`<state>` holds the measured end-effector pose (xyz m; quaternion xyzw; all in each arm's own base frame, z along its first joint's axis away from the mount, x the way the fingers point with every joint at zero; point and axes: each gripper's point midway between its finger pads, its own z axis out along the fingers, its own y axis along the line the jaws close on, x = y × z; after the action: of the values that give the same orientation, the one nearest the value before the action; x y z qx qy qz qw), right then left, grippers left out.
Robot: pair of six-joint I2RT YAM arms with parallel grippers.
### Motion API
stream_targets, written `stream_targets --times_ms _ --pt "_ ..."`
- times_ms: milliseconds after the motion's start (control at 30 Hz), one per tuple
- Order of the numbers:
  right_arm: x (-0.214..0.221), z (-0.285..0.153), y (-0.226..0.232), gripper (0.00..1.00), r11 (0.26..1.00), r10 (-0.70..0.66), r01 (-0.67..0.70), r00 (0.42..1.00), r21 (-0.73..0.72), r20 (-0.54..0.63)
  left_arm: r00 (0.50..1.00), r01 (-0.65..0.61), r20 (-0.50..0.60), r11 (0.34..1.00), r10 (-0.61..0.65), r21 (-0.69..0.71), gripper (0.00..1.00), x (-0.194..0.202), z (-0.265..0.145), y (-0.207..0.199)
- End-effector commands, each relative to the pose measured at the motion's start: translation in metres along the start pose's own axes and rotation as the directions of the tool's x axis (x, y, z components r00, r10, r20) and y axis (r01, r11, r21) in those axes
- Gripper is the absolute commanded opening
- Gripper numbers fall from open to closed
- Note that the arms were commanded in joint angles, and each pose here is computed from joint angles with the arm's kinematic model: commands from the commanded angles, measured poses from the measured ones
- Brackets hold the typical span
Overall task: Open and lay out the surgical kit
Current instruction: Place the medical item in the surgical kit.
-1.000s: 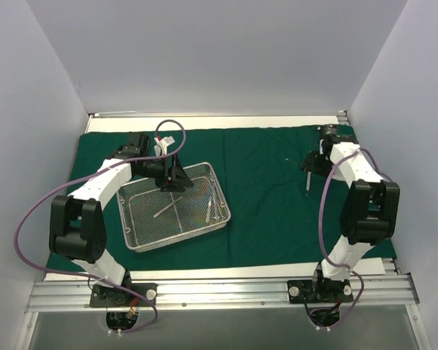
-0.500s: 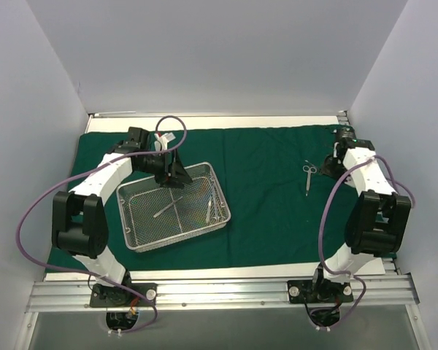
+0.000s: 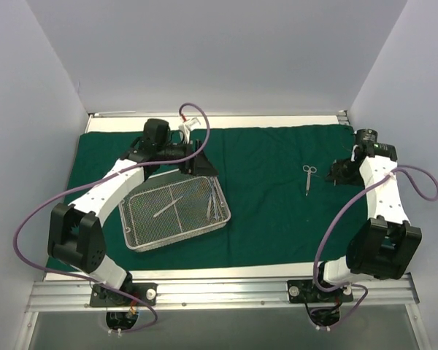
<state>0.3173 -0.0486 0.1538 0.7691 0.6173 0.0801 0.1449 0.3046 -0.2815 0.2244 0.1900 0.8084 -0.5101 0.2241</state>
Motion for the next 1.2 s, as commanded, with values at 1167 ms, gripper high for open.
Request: stream_targets --times_ms 1167 --pt "0.163 -0.144 -0.073 0.00 0.797 -0.604 0.463 0.594 -0.388 -0.531 0.570 -0.820 0.262 0.559 0.779 0.123 0.83 0.001 0.100 -0.172"
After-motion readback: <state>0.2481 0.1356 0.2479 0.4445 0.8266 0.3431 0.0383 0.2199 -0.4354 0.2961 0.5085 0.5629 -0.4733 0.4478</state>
